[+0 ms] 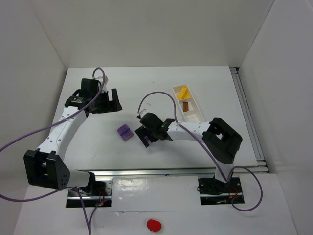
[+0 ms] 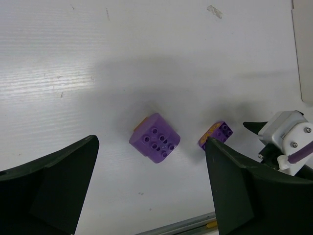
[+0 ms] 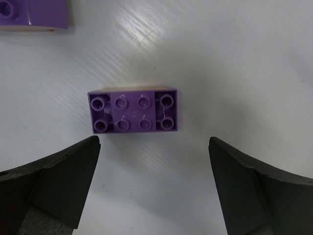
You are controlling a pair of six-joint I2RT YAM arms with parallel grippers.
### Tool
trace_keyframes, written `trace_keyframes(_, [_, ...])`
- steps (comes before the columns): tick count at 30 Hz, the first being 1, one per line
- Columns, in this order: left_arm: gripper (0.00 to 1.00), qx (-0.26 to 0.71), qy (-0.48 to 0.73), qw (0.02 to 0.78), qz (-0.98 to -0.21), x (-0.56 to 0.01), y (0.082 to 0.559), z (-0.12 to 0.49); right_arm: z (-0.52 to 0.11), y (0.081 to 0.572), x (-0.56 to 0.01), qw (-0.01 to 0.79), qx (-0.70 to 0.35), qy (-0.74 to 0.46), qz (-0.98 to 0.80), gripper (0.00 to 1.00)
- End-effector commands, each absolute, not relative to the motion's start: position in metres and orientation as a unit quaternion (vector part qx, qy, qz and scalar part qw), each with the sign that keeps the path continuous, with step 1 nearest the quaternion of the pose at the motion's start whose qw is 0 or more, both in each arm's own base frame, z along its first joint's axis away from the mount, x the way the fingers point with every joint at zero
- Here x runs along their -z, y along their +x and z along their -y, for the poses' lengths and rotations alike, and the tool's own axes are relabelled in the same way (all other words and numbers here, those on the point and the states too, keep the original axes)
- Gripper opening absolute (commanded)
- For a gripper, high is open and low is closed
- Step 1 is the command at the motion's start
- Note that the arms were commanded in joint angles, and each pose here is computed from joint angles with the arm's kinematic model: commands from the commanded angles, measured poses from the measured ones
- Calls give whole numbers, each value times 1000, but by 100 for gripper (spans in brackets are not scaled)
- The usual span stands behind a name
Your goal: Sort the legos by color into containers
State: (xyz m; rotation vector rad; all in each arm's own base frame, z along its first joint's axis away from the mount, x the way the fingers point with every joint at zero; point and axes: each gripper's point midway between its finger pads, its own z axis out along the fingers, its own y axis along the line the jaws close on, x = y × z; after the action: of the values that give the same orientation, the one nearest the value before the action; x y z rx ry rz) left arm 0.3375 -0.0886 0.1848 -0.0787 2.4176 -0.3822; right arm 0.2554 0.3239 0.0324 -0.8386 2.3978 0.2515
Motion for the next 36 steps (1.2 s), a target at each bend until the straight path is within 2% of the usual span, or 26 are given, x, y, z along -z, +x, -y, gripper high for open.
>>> trace_keyframes(1, [100,156,-41,366,-917,-207,339,87,-348,275,-44,333,-104,-318,-882,99])
trace_keyframes(14, [100,160,-39,361,-918,-204,337,88,-382,278,-33,325,-146,-310,-882,98])
trace_keyframes(18, [100,158,-35,361,-918,-204,337,88,-383,274,-26,310,-139,-298,-892,100])
trace_keyframes(19, [100,158,-35,361,-918,-204,337,88,-383,270,-24,309,-134,-301,-892,96])
trace_keyframes(23, [100,157,-35,357,-920,-200,336,88,-374,273,-25,320,-97,-280,-900,94])
trace_keyframes(31, [100,157,-35,357,-920,-199,333,87,-361,283,-46,357,-74,-245,-898,74])
trace_keyframes(32, [100,157,-35,357,-920,-199,333,87,-358,283,-45,356,-67,-240,-901,69])
trace_keyframes(36, [100,157,-35,357,-920,-199,333,87,-351,295,-78,400,-58,-214,-889,58])
